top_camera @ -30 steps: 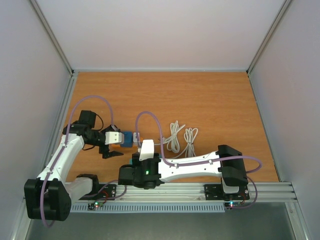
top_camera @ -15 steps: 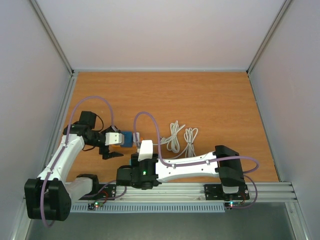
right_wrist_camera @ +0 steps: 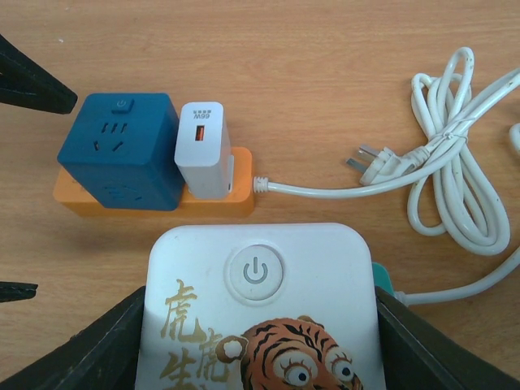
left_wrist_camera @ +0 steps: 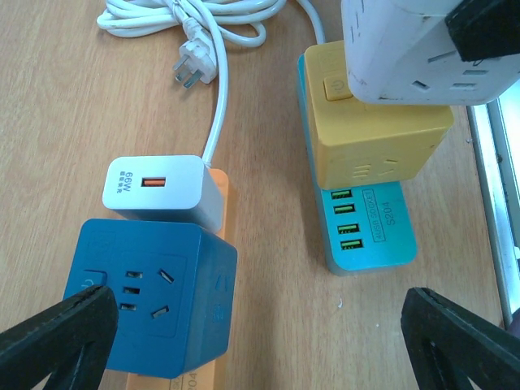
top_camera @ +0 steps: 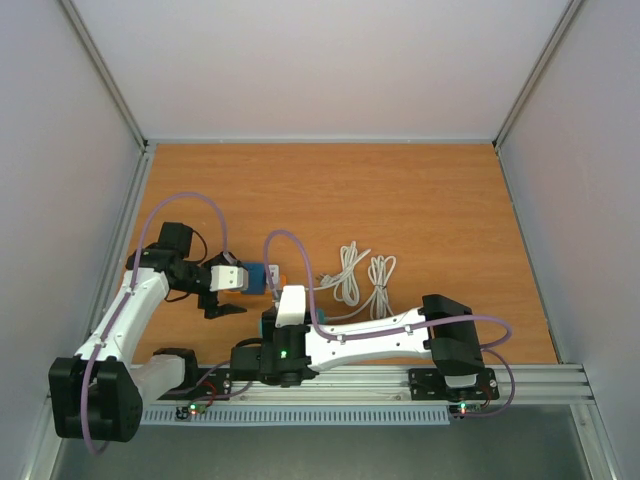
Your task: Insert the plug
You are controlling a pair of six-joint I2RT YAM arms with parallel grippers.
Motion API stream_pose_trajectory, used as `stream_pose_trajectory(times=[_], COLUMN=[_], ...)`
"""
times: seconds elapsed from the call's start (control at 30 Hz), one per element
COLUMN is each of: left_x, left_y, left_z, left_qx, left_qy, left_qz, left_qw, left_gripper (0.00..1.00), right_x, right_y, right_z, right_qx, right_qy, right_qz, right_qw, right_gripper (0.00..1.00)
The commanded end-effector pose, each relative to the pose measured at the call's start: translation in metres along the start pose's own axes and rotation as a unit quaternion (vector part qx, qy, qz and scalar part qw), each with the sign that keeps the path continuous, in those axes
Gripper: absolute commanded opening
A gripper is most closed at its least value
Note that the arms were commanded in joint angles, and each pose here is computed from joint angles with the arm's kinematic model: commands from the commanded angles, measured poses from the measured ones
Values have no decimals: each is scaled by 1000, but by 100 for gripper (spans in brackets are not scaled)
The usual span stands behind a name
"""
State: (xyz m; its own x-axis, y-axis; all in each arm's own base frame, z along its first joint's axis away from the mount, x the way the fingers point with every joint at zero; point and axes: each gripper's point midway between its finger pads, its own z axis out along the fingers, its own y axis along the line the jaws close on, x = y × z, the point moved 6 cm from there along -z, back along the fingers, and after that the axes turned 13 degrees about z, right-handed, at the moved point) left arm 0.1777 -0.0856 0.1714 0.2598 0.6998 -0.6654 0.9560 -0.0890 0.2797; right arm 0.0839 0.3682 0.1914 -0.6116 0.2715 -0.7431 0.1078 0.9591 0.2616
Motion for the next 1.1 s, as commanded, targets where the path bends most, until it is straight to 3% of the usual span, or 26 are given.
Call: stream_pose_trajectory(times=[0.0,0.77,1.07], left_x=[-3,-11,-12], left_y=[-2,-4,-4], left_z=[-1,-6,-9], left_qx=[2,7,8], left_qy=[-15,-27,-20], left_qz=[8,21,30], left_qw=[1000,999,999], left_gripper=[96,95,95], right_x=[14,51,71], right_y=[-11,-33,-57], right_z=[9,38,61], right_qx=[21,74,97], right_qy=[6,93,139], right_qz=[-28,-85,-75], right_qw=[999,989,983], right_gripper=[1,1,1])
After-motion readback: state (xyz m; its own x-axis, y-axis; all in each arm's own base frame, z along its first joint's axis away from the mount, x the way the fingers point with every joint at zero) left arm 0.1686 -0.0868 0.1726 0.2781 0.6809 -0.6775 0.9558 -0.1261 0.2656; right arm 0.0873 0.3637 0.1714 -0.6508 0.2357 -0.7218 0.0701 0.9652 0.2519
